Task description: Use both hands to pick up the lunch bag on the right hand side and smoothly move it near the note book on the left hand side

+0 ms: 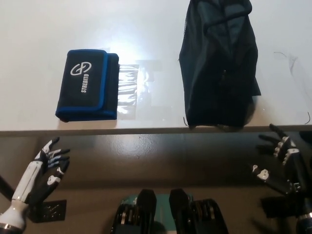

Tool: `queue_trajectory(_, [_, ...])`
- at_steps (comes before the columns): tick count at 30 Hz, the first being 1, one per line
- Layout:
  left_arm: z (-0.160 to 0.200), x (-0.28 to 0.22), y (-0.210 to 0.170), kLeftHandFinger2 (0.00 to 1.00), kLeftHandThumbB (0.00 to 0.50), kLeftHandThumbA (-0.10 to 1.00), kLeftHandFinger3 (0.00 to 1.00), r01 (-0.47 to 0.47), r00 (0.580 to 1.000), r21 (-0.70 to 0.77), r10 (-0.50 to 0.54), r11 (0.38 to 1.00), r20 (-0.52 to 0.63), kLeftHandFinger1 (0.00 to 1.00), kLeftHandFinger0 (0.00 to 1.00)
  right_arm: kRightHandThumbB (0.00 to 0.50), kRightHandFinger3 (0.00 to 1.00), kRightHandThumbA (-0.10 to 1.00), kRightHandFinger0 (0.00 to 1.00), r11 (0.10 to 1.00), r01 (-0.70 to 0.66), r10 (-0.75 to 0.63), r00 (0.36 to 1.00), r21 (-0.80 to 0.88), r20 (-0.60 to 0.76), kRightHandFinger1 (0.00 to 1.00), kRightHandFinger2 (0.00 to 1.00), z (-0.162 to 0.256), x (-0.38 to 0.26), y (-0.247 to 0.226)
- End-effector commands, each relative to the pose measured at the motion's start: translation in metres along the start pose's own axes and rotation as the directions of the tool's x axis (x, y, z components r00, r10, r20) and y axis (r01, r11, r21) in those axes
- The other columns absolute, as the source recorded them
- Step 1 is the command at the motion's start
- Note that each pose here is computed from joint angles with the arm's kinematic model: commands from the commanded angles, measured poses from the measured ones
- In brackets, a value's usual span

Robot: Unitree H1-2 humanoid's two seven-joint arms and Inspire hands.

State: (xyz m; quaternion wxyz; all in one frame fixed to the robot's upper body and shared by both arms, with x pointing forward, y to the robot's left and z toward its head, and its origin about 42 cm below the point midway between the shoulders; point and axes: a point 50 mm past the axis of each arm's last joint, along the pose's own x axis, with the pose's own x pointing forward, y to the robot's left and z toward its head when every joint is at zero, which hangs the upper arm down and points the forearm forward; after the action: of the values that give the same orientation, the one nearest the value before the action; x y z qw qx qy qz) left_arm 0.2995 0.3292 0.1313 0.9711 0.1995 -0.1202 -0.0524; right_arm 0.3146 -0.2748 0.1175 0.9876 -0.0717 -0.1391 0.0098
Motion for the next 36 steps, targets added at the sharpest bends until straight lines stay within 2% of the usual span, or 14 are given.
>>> queue_trajectory(1, [0.064,0.014,0.023,0.79,0.103,0.84,1.00,-0.008,0.948,0.062,-0.012,0.998,0.319,0.76,0.81,0.066,0.90,0.87,0.60,0.994,0.083,-0.103,0.933,0.073,0.346,0.62,0.73,0.063,0.006,-0.019])
queue_trajectory(3, [0.086,0.019,0.025,0.79,0.135,0.86,1.00,-0.001,0.924,0.046,-0.017,0.999,0.381,0.77,0.83,0.084,0.89,0.89,0.60,0.992,0.102,-0.122,0.911,0.071,0.394,0.63,0.73,0.081,0.007,-0.025])
queue_trajectory(5, [0.100,0.024,0.027,0.79,0.121,0.88,1.00,0.001,0.902,0.044,-0.020,0.999,0.431,0.77,0.84,0.090,0.90,0.91,0.62,0.992,0.108,-0.128,0.898,0.071,0.421,0.65,0.74,0.092,0.008,-0.028])
queue_trajectory(7, [0.116,0.030,0.030,0.87,0.157,1.00,1.00,-0.002,0.888,0.039,-0.016,0.999,0.460,0.84,0.84,0.084,0.93,0.88,0.72,0.990,0.112,-0.139,0.892,0.088,0.430,0.74,0.84,0.105,0.012,-0.030])
queue_trajectory(8, [0.128,0.035,0.032,0.98,0.192,1.00,1.00,0.003,0.881,0.028,-0.016,1.000,0.472,0.95,0.92,0.104,0.98,0.91,0.79,0.989,0.109,-0.143,0.889,0.100,0.435,0.81,0.92,0.114,0.016,-0.032])
queue_trajectory(10, [0.138,0.040,0.033,1.00,0.217,1.00,1.00,0.010,0.872,0.014,-0.016,1.000,0.489,1.00,1.00,0.126,1.00,0.95,0.86,0.989,0.109,-0.142,0.887,0.100,0.440,0.88,1.00,0.119,0.018,-0.035])
queue_trajectory(11, [0.149,0.047,0.034,1.00,0.263,1.00,1.00,0.031,0.864,-0.007,-0.024,0.999,0.503,1.00,1.00,0.152,1.00,1.00,1.00,0.990,0.116,-0.139,0.883,0.079,0.449,1.00,1.00,0.124,0.021,-0.039])
queue_trajectory(15, [0.178,0.067,0.034,1.00,0.325,1.00,1.00,0.076,0.849,-0.017,-0.056,0.997,0.525,1.00,1.00,0.216,1.00,1.00,1.00,0.992,0.122,-0.128,0.879,0.044,0.460,1.00,1.00,0.134,0.031,-0.050])
queue_trajectory(19, [0.199,0.095,0.029,1.00,0.384,1.00,1.00,0.116,0.847,-0.028,-0.085,0.993,0.524,1.00,1.00,0.310,1.00,1.00,1.00,0.994,0.090,-0.109,0.889,0.065,0.444,1.00,1.00,0.142,0.046,-0.061])
queue_trajectory(20, [0.201,0.101,0.028,1.00,0.400,1.00,1.00,0.122,0.850,-0.038,-0.085,0.992,0.520,1.00,1.00,0.309,1.00,1.00,1.00,0.994,0.085,-0.110,0.891,0.075,0.441,1.00,1.00,0.143,0.050,-0.063])
queue_trajectory(23, [0.207,0.123,0.025,1.00,0.388,1.00,1.00,0.146,0.858,-0.069,-0.092,0.987,0.505,1.00,1.00,0.327,1.00,1.00,1.00,0.993,0.071,-0.107,0.896,0.099,0.432,1.00,1.00,0.147,0.065,-0.071])
queue_trajectory(26, [0.213,0.152,0.020,1.00,0.430,1.00,1.00,0.181,0.875,-0.148,-0.090,0.972,0.476,1.00,1.00,0.362,1.00,1.00,1.00,0.990,0.059,-0.108,0.902,0.128,0.419,1.00,1.00,0.148,0.086,-0.078])
queue_trajectory(28, [0.218,0.173,0.016,1.00,0.451,1.00,1.00,0.195,0.883,-0.187,-0.089,0.963,0.461,1.00,1.00,0.359,1.00,1.00,1.00,0.988,0.045,-0.103,0.906,0.149,0.409,1.00,1.00,0.148,0.097,-0.078])
queue_trajectory(36, [0.231,0.241,0.003,1.00,0.445,1.00,1.00,0.238,0.904,-0.214,-0.135,0.947,0.406,1.00,1.00,0.377,1.00,1.00,1.00,0.981,-0.001,-0.070,0.929,0.192,0.363,1.00,1.00,0.142,0.154,-0.079])
